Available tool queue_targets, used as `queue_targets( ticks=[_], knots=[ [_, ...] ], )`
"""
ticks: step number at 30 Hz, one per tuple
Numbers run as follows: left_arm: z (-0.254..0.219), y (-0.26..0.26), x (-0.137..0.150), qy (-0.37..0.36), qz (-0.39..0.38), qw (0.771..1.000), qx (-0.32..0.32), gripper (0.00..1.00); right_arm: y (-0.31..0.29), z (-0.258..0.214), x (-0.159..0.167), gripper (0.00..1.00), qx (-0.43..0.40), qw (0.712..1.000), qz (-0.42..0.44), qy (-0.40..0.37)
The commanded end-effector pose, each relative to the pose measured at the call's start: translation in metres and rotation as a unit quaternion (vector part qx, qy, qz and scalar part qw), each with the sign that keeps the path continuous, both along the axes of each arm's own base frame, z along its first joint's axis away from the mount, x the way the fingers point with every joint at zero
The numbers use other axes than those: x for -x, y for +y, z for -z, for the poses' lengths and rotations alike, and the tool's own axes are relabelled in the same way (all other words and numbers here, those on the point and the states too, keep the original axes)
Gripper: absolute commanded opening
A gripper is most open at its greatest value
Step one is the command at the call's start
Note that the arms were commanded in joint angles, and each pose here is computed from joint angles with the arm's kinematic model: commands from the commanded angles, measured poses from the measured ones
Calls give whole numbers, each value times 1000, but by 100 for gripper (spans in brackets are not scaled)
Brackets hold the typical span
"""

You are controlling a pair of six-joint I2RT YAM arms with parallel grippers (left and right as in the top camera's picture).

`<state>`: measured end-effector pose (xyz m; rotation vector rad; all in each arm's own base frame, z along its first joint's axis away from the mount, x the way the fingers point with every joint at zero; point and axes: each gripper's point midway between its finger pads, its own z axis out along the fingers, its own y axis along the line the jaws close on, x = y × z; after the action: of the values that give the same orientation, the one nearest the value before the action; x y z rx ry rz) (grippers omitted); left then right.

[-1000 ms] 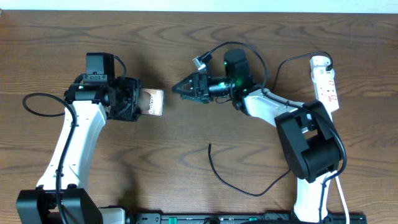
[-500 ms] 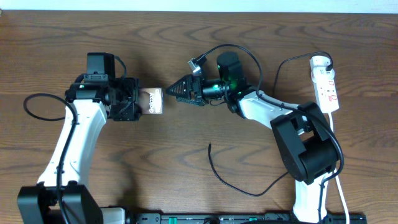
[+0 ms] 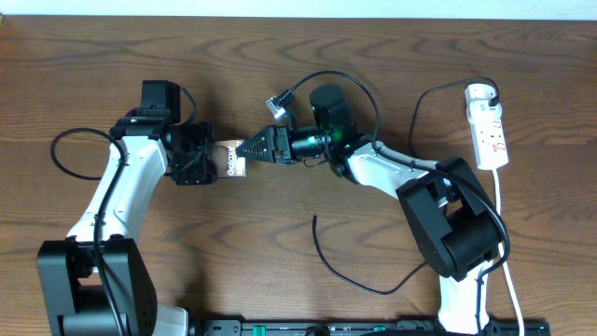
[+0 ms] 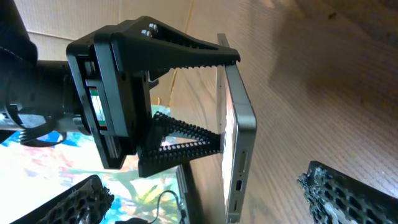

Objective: Plug charger to phone and switch on socket
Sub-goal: 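Move the right gripper toward the phone held by the left gripper, then grasp the phone's side edge with the right gripper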

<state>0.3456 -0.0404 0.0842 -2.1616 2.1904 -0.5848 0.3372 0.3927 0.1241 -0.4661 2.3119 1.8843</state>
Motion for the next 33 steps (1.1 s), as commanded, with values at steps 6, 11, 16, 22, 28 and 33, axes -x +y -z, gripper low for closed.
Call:
queue_targets(
  ticks=[6, 11, 16, 22, 28, 33],
  knots=[
    [-3, -25, 0, 0, 6, 1000, 16, 7, 11, -2, 1, 99, 2, 999, 2, -34],
    [-4, -34, 1, -1, 13, 1000, 18, 7, 11, -2, 1, 96, 2, 999, 1, -34],
    [-5, -40, 1, -2, 18, 999, 30, 7, 11, -2, 0, 78, 4, 999, 3, -35],
    [-10, -50, -3, -13, 27, 998, 57, 7, 12, -1, 1, 68, 4, 999, 4, -35],
    [-10, -50, -3, -13, 27, 998, 57, 7, 12, 0, 0, 63, 7, 999, 6, -32],
    [-10, -50, -3, -13, 28, 998, 57, 7, 12, 1, 0, 57, 9, 999, 8, -32]
  ],
)
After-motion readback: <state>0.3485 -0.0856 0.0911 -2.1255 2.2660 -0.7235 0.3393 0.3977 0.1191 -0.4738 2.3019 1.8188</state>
